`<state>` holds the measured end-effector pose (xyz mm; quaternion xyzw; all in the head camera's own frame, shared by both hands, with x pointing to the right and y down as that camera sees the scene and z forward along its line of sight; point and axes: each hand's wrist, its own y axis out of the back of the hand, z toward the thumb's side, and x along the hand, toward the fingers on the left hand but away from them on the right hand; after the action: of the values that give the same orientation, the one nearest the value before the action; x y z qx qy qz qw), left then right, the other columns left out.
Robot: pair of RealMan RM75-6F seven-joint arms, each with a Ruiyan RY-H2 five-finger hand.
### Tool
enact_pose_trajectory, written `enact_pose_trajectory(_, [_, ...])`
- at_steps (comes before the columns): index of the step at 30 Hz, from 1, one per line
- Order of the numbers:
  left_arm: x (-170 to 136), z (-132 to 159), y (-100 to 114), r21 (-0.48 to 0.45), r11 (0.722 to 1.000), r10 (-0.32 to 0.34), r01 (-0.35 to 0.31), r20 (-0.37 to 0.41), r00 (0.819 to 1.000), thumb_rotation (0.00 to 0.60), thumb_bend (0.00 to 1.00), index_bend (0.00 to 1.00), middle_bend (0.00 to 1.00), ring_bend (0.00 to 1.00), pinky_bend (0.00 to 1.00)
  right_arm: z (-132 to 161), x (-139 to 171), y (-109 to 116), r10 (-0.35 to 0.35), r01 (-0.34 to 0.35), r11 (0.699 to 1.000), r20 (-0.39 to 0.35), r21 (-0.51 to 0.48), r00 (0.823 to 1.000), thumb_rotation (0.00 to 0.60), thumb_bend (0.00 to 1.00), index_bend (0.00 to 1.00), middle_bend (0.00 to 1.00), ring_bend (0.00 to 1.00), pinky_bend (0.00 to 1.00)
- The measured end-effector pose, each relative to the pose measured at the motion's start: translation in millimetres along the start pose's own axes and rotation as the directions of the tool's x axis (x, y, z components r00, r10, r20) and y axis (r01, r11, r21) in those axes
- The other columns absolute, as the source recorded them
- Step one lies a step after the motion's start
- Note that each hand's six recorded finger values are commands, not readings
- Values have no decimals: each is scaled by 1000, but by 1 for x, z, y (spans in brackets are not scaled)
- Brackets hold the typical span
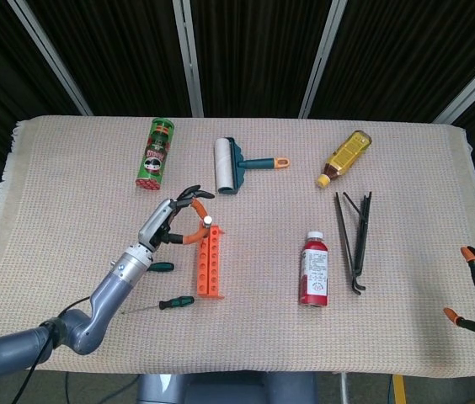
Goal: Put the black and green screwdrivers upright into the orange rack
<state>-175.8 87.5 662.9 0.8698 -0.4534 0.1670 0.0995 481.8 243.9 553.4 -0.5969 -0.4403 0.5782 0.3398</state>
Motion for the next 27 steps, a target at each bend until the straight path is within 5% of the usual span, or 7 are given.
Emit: enact_pose_trajectory(27, [-7,-20,-9,132,991,17,-17,1,1000,600,483,686,231,0,43,-3,-3,-3,12,-12,1000,10,3,1000,600,0,8,44,0,0])
